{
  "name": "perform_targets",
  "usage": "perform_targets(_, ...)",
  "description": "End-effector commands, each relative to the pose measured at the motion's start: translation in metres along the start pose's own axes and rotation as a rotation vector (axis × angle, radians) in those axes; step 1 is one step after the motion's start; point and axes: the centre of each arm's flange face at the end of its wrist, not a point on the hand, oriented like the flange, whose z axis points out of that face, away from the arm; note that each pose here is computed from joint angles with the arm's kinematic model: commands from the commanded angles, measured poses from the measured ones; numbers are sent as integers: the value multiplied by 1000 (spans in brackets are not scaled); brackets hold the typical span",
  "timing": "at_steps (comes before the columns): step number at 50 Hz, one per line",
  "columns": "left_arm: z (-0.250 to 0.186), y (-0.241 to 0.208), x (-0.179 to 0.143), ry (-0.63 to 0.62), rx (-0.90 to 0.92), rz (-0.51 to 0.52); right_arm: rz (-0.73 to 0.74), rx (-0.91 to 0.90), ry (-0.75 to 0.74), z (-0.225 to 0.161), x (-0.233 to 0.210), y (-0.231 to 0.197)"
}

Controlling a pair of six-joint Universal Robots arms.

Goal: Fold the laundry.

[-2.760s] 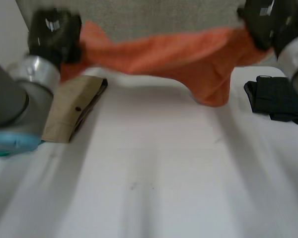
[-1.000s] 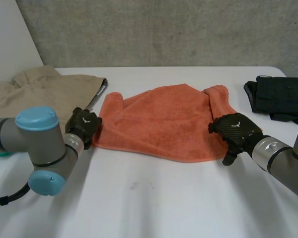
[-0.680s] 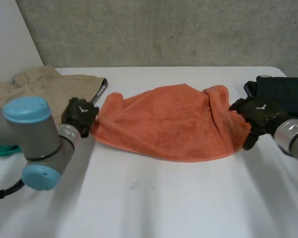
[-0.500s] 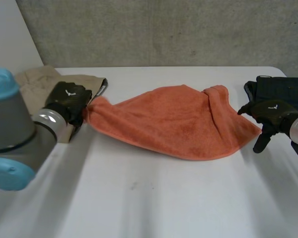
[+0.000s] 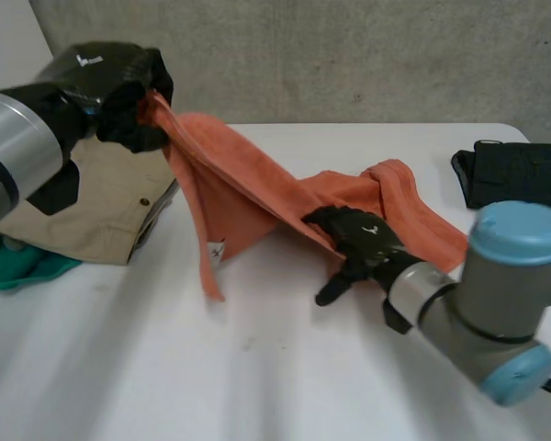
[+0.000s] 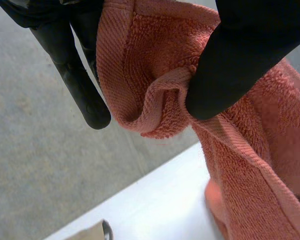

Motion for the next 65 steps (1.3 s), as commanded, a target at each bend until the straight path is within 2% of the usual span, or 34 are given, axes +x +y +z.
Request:
perform_targets(1,-7,-12,-2,-11,41,2,-18,56,114,28,7,9)
perform_targets(3,-8,-14,-3,-18,46,3,-29,49,136,32,14,11)
perform_targets(8,-17,-26,-5,-28,86,14,-110,17,343,29,116,0)
perform_targets(10,-18,-27,-11,-47,91,17,-165,-23,369,23,144,-1)
perform_targets(13,-16,-26,-22,-81,89,18,-206,-50,332,20,157,-4)
perform_targets(26,-11,-20,-35,-119,70,15,-144,-144,285,26,165,5)
perform_targets(37,-4,-14,-51,-165,48,15,-137,-141,232,14,150,-17)
perform_targets(45,11,-2,-61,-178,14,6,-76,-230,109,8,131,-5)
perform_targets(65,22,-1,-81,-225,14,7,-114,-252,86,31,134,17)
